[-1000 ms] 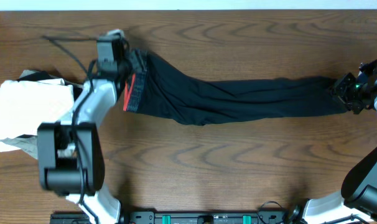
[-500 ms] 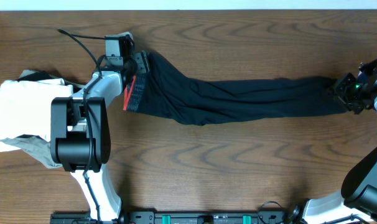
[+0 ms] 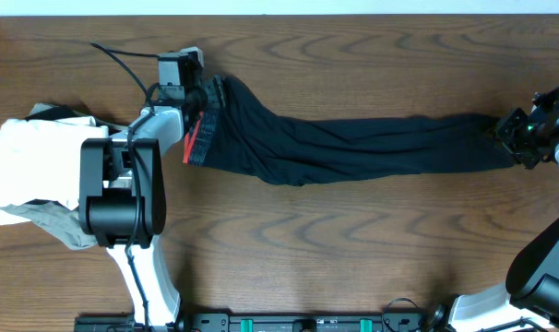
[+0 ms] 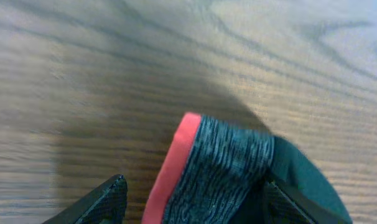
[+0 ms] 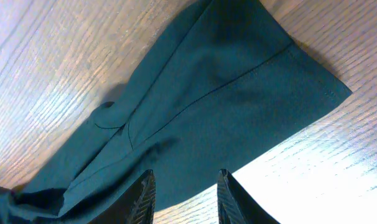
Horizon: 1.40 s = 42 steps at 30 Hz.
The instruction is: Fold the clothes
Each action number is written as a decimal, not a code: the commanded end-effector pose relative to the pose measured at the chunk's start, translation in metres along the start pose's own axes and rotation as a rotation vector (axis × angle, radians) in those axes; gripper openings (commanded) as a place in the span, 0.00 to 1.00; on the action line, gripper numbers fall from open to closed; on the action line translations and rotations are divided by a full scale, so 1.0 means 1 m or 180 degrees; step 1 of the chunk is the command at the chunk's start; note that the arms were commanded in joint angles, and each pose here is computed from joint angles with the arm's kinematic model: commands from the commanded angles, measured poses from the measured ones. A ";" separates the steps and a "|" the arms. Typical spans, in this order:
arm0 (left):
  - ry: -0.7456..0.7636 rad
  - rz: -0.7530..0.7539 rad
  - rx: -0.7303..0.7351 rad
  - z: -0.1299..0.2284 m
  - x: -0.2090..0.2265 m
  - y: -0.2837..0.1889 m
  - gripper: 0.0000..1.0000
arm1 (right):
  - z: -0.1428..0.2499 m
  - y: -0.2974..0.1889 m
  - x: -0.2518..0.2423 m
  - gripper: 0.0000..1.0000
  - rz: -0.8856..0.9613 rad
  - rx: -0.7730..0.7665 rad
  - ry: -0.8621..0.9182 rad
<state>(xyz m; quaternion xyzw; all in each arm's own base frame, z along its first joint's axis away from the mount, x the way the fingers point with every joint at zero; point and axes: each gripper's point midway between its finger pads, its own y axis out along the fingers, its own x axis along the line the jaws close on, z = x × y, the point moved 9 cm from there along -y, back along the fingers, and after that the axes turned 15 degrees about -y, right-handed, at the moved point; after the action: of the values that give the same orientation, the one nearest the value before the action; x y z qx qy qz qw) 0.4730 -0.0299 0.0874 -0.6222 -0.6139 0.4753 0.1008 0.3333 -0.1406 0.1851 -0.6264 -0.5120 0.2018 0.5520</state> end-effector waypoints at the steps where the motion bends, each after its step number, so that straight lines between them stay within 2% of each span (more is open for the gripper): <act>1: 0.0004 0.0035 0.0203 0.013 0.009 0.017 0.69 | -0.003 -0.003 0.002 0.31 0.0028 -0.0044 -0.0079; 7: -0.0062 0.0157 0.0395 0.025 0.012 0.027 0.68 | -0.003 -0.003 0.002 0.31 0.0028 -0.0044 -0.0078; 11: -0.0072 0.0347 0.0491 0.027 0.007 0.026 0.47 | -0.003 -0.003 0.002 0.31 0.0028 -0.0044 -0.0080; 18: -0.0109 0.0307 0.0574 0.030 0.007 0.023 0.06 | -0.002 -0.003 0.002 0.31 0.0031 -0.0020 -0.0071; 24: -0.0060 0.0375 0.0422 0.007 -0.013 -0.012 0.06 | -0.002 -0.003 0.001 0.31 0.0088 -0.0025 -0.0071; 28: -0.0068 0.0429 0.0312 -0.014 -0.037 -0.067 0.06 | -0.002 -0.003 0.001 0.31 0.0088 -0.0027 -0.0072; 33: -0.0133 0.0185 0.0317 -0.017 -0.049 -0.131 0.06 | -0.002 -0.003 0.001 0.32 0.0086 -0.0031 -0.0073; 37: -0.0269 -0.0222 0.0592 0.001 -0.042 -0.167 0.06 | -0.002 -0.003 0.001 0.32 0.0083 -0.0031 -0.0073; 42: -0.0431 -0.1154 0.0967 0.031 -0.010 -0.181 0.06 | -0.002 -0.003 0.001 0.32 0.0082 -0.0035 -0.0075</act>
<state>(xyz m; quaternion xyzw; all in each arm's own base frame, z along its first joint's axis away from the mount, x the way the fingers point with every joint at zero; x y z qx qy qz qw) 0.3399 -0.0260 0.2185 -0.5095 -0.5913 0.5908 0.2043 0.3323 -0.1422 0.1844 -0.6323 -0.5042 0.2085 0.5499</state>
